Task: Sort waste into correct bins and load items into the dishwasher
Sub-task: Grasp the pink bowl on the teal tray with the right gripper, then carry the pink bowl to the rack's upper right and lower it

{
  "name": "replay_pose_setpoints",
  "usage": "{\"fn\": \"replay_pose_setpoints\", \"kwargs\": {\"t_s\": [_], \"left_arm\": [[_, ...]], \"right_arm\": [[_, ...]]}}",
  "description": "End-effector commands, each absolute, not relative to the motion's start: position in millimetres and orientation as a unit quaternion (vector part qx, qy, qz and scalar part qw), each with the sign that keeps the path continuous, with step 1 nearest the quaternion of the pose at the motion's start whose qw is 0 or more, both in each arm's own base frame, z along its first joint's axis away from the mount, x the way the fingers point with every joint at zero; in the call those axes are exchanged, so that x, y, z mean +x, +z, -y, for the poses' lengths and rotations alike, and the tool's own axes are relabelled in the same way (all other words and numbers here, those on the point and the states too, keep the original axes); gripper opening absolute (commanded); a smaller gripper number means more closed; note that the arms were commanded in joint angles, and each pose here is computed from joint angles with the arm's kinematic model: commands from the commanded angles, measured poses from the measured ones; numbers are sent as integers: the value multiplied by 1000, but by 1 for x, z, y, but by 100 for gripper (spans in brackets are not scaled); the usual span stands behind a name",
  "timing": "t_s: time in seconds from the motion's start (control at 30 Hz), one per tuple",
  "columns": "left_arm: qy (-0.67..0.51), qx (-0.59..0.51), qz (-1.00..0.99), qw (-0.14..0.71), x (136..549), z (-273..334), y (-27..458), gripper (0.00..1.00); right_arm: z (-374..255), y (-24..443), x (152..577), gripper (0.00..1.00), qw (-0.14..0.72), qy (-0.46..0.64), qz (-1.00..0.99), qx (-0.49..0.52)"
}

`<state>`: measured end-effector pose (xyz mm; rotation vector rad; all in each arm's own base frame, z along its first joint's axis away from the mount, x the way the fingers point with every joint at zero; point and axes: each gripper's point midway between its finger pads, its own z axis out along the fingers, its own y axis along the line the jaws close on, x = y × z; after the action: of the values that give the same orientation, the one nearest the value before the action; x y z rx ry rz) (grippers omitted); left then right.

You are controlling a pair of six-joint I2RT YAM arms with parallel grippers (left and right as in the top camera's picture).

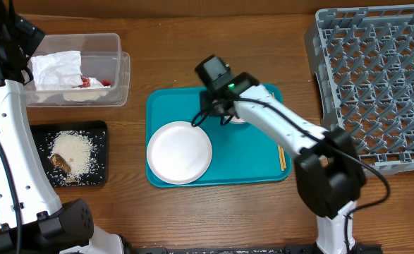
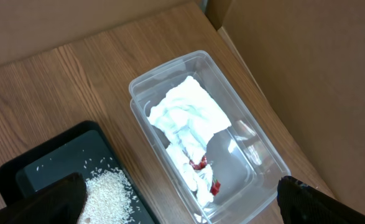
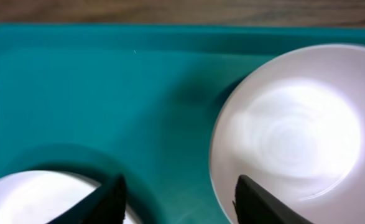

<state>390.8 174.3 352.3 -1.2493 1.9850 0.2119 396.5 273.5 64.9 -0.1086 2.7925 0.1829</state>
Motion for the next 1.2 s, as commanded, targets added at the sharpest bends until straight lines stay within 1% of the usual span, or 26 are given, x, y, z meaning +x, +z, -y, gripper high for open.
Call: {"fn": "replay_pose_setpoints", "kwargs": {"t_s": [0.0,0.1,0.23,0.3,0.33,0.37,0.4,0.5,0.57,0.63,0.67,0.8,0.93,1.0,1.07,1.17], "left_arm": [[90,-494,-775,384,391,-177,352,100],[90,-494,-775,384,391,-177,352,100],[90,-494,-775,384,391,-177,352,100],[90,-494,-775,384,391,-177,352,100],[90,-494,-775,384,391,-177,352,100],[90,-494,-775,384,391,-177,352,100],[90,-494,-775,384,391,-177,352,100],[90,-494,-775,384,391,-177,352,100],[90,-494,-775,384,391,-177,352,100],[90,-494,-775,384,391,-177,352,100],[90,-494,-775,384,391,-177,352,100],[90,-494,-775,384,391,-177,352,100],[90,-494,-775,384,391,-177,352,100],[90,-494,-775,384,391,-177,352,100],[90,-494,-775,384,391,-177,352,100],[90,-494,-775,384,391,-177,352,100]], "right_arm": [[-270,47,395,56,176,21,-984,-27],[-270,32,391,56,174,-8,-984,-34],[-266,27,390,56,173,-26,-984,-36],[-266,27,390,48,175,-27,-984,-36],[-266,28,390,43,174,-27,-984,-36],[-265,29,390,35,173,-28,-984,-36],[-265,31,390,30,172,-29,-984,-37],[-262,48,395,29,176,-42,-983,-34],[-256,69,403,21,192,-65,-979,-33],[-249,97,413,5,218,-92,-971,-30],[-247,108,418,4,229,-99,-968,-27],[-244,163,437,4,265,-92,-959,-33],[-216,221,464,4,305,-74,-950,-6],[-187,251,481,4,330,-71,-941,19],[-145,279,500,4,355,-59,-930,69],[-75,305,526,4,373,0,-919,125]]}}
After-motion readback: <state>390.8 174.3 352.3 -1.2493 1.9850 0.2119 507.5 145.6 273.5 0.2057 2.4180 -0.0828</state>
